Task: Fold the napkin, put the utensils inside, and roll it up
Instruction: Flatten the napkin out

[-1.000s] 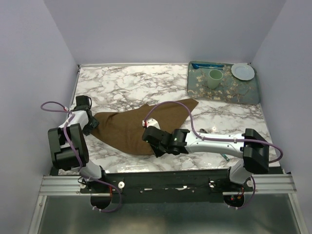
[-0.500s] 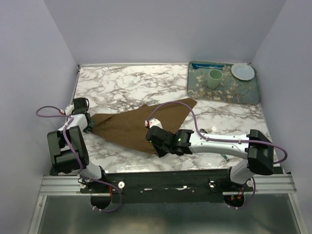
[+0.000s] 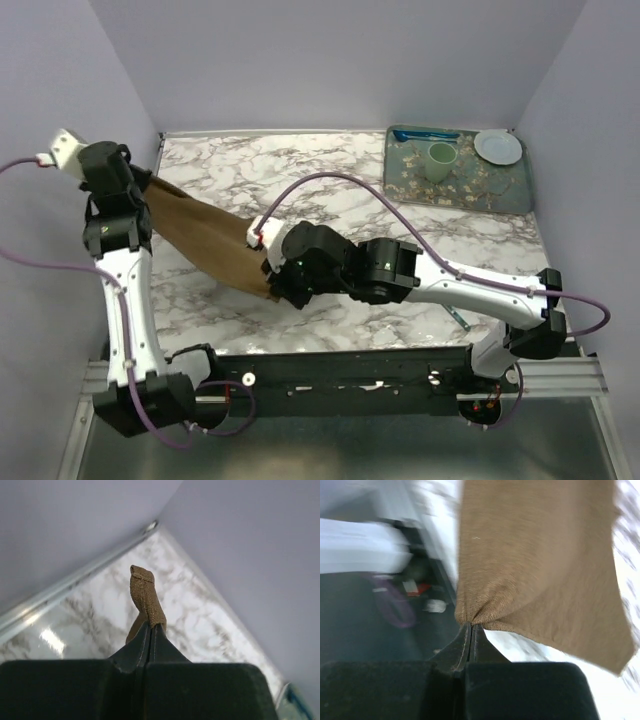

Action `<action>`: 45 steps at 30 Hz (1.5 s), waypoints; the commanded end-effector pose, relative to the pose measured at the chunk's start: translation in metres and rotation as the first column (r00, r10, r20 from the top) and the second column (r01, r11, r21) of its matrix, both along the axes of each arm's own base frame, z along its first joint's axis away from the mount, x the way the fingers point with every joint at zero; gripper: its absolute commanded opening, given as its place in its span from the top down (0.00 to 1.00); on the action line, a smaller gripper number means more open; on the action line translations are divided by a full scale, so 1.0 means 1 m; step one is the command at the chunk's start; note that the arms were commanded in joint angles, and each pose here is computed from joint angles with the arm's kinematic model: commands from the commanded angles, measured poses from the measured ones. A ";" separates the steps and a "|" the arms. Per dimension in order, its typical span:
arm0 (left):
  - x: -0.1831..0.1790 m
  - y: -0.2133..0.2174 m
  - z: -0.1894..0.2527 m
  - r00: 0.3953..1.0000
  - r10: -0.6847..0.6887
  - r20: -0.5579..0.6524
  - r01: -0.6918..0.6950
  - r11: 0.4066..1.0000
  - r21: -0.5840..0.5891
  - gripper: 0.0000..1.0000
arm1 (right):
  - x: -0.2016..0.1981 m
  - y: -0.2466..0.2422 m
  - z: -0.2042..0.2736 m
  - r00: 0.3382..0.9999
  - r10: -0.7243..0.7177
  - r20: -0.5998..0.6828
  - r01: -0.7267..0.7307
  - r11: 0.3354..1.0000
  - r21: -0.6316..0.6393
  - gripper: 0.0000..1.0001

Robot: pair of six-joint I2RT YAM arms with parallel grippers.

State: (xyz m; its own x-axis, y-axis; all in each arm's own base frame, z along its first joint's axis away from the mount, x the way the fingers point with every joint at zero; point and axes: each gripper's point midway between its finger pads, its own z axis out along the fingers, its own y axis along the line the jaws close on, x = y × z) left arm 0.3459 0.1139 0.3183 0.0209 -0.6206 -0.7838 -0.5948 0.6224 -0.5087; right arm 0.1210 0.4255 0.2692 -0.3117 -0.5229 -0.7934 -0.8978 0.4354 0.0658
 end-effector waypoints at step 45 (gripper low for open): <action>0.305 -0.334 -0.152 0.679 -0.702 -0.216 0.734 0.651 0.191 0.03 | 0.188 -0.274 -0.222 0.391 -0.845 -0.365 0.833 0.494 -0.249 0.36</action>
State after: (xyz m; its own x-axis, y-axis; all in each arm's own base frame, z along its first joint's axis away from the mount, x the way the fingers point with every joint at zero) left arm 0.6559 -0.1751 0.1206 -0.4406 -0.2749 -0.8546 -0.0480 0.9578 -0.2834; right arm 0.2719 0.2149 0.0352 -0.9247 0.0161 -0.3805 -0.1831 0.8572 0.4813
